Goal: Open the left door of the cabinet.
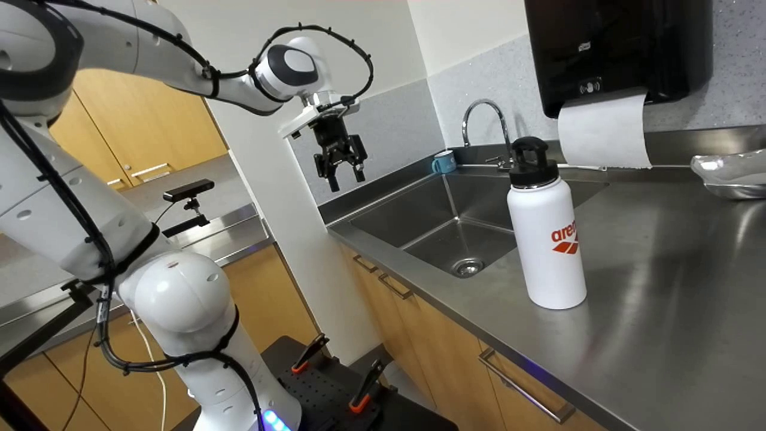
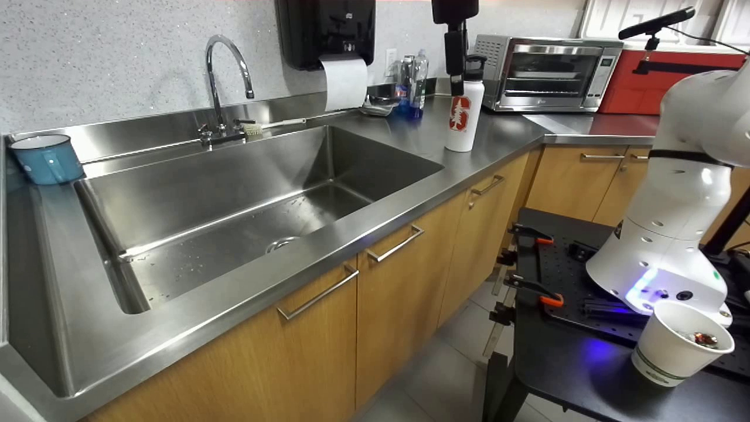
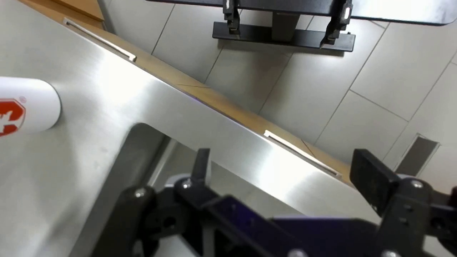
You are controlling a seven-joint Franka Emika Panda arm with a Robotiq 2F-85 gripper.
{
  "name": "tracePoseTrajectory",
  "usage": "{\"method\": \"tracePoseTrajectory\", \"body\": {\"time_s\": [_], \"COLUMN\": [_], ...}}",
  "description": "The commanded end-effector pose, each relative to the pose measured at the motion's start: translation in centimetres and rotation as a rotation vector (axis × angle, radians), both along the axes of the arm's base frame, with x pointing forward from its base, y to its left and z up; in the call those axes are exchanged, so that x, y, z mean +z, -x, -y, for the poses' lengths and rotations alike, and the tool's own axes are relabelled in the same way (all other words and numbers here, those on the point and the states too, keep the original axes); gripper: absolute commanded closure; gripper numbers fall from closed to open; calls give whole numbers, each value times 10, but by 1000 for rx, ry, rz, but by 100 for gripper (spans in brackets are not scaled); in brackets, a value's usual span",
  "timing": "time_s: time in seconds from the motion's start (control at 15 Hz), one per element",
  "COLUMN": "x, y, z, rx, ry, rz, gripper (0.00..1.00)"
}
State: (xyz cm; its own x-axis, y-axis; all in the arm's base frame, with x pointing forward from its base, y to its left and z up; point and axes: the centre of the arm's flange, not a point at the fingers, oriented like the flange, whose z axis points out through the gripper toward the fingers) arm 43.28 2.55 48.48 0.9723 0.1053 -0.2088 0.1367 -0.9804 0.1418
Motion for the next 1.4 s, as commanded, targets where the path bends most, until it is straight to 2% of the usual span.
{"method": "tracePoseTrajectory", "body": {"time_s": [0.0, 0.27, 0.47, 0.53, 0.67, 0.93, 1.07, 1.33], "x": [-13, -43, -60, -48, -53, -52, -69, -134], "y": [17, 38, 59, 56, 61, 56, 53, 67], "z": [-85, -181, -226, -213, -222, -214, -228, -287], "rx": [128, 252, 372, 335, 352, 332, 352, 435], "ry": [87, 150, 163, 145, 149, 144, 196, 294], "rz": [-20, 12, 99, 53, 55, 53, 70, 158], "gripper": [0, 0, 0, 0, 0, 0, 0, 0]}}
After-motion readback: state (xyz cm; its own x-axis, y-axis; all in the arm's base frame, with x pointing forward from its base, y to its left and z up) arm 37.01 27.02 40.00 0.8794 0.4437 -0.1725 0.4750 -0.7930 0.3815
